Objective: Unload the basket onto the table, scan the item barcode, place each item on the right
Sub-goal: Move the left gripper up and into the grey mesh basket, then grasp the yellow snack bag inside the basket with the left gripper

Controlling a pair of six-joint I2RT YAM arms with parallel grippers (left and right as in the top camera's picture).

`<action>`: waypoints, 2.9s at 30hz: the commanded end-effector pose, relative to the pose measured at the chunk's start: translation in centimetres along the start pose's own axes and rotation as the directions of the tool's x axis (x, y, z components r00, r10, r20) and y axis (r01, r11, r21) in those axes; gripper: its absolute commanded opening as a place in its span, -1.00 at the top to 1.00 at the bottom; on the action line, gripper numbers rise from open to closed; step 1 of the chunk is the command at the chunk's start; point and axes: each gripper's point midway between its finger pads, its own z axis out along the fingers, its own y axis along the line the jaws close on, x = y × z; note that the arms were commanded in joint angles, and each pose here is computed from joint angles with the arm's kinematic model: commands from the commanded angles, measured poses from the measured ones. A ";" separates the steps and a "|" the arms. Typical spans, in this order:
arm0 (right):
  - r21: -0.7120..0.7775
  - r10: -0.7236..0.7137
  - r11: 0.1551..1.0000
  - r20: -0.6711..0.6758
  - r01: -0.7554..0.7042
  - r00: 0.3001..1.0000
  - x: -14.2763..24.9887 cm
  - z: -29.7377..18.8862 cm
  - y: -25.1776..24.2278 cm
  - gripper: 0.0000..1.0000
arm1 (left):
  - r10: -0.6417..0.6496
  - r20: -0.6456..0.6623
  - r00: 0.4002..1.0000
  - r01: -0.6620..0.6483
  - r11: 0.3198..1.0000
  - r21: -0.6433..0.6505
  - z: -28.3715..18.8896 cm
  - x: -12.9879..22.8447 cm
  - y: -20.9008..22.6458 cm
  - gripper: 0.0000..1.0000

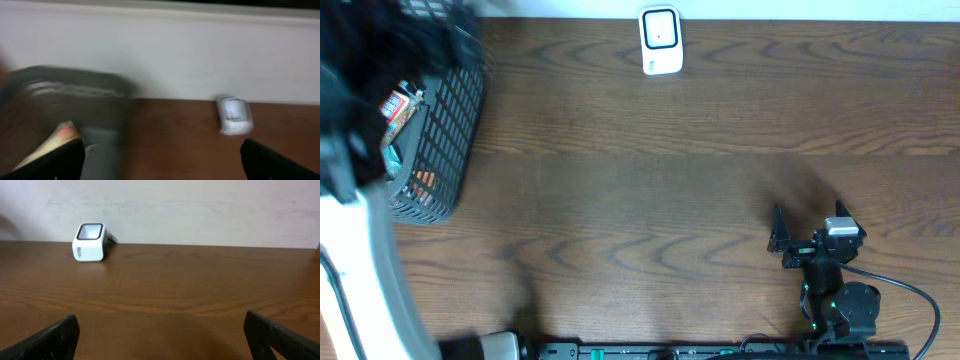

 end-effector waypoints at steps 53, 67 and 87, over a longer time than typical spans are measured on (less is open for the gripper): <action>0.017 -0.010 1.000 -0.001 0.010 1.000 0.1 0.0 -0.4 -0.99 | 0.117 -0.776 0.620 -0.307 0.946 -0.103 24.4 31.5 25.5 -0.72; 0.017 -0.010 1.000 -0.001 0.010 1.000 0.1 0.0 -0.4 -0.98 | 0.093 -0.822 0.561 -0.378 0.913 -0.155 25.2 38.7 27.2 -0.17; 0.017 -0.010 1.000 -0.001 0.010 1.000 0.1 0.0 -0.4 -0.99 | -0.075 -0.225 0.971 0.031 0.981 -0.193 19.1 14.3 19.1 0.86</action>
